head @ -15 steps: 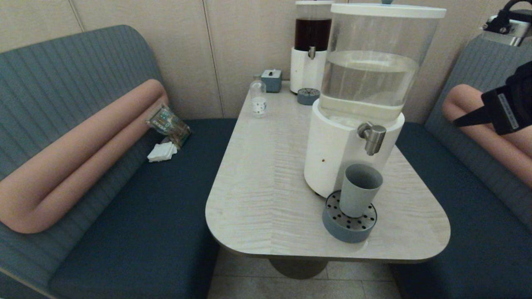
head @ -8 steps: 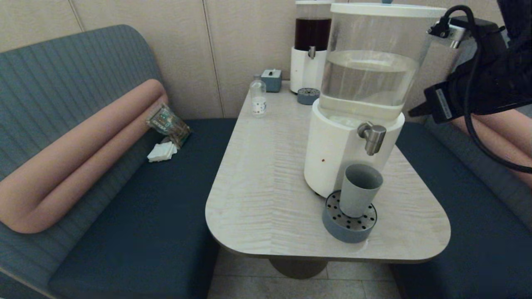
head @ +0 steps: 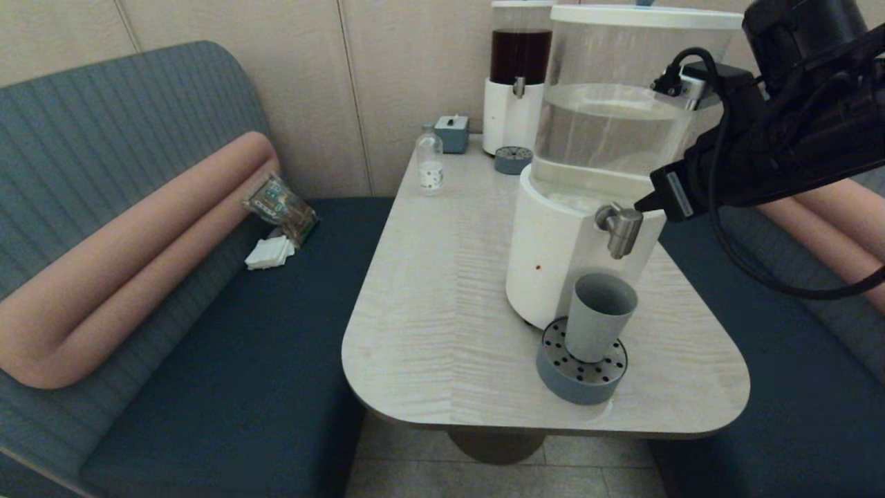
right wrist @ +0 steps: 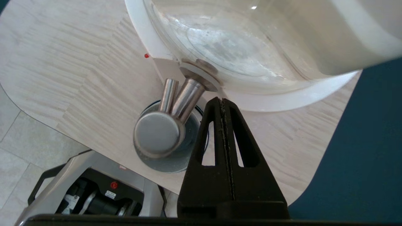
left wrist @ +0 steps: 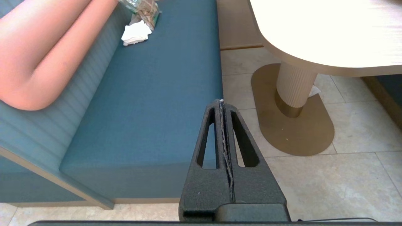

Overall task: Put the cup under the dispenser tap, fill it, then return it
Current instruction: Turn on the faucet

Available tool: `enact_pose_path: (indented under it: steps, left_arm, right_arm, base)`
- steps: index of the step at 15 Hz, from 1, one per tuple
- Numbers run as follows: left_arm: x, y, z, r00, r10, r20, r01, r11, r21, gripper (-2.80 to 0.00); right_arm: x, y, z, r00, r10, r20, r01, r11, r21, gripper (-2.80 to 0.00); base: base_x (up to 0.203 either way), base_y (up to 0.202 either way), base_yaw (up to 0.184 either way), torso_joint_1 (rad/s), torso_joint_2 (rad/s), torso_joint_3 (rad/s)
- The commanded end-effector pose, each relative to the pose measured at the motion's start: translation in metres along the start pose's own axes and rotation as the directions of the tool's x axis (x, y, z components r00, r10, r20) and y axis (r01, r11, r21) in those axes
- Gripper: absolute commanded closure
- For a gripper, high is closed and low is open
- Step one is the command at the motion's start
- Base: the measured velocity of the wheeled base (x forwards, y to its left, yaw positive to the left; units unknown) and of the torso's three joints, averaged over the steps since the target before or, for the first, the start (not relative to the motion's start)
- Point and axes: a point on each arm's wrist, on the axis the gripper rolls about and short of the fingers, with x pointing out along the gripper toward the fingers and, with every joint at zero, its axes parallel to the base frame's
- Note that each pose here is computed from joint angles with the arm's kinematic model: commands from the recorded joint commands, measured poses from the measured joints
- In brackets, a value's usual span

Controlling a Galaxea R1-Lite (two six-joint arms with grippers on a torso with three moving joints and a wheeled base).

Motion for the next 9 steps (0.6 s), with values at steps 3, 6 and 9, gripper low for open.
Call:
enact_pose_path:
  steps: [3,6,9]
  left_arm:
    - [0.000,0.000,0.000,1.000,0.000,0.000,0.000,1.000,-0.001,0.00]
    - [0.000,0.000,0.000,1.000,0.000,0.000,0.000,1.000,0.000,0.00]
    - [0.000,0.000,0.000,1.000,0.000,0.000,0.000,1.000,0.000,0.00]
  right_arm:
    - [0.006,0.004,0.000,1.000,0.012,-0.015,-0.012,1.000,-0.008,0.00]
    - [0.009,0.011,0.000,0.999,0.033,-0.020,-0.033,0.999,-0.022,0.00]
    - [0.012,0.012,0.000,0.998,0.058,-0.015,-0.059,0.998,-0.026,0.00]
  base:
    - [0.000,0.000,0.000,0.000,0.00,0.000]
    - [0.000,0.000,0.000,0.000,0.00,0.000]
    - [0.000,0.000,0.000,0.000,0.00,0.000]
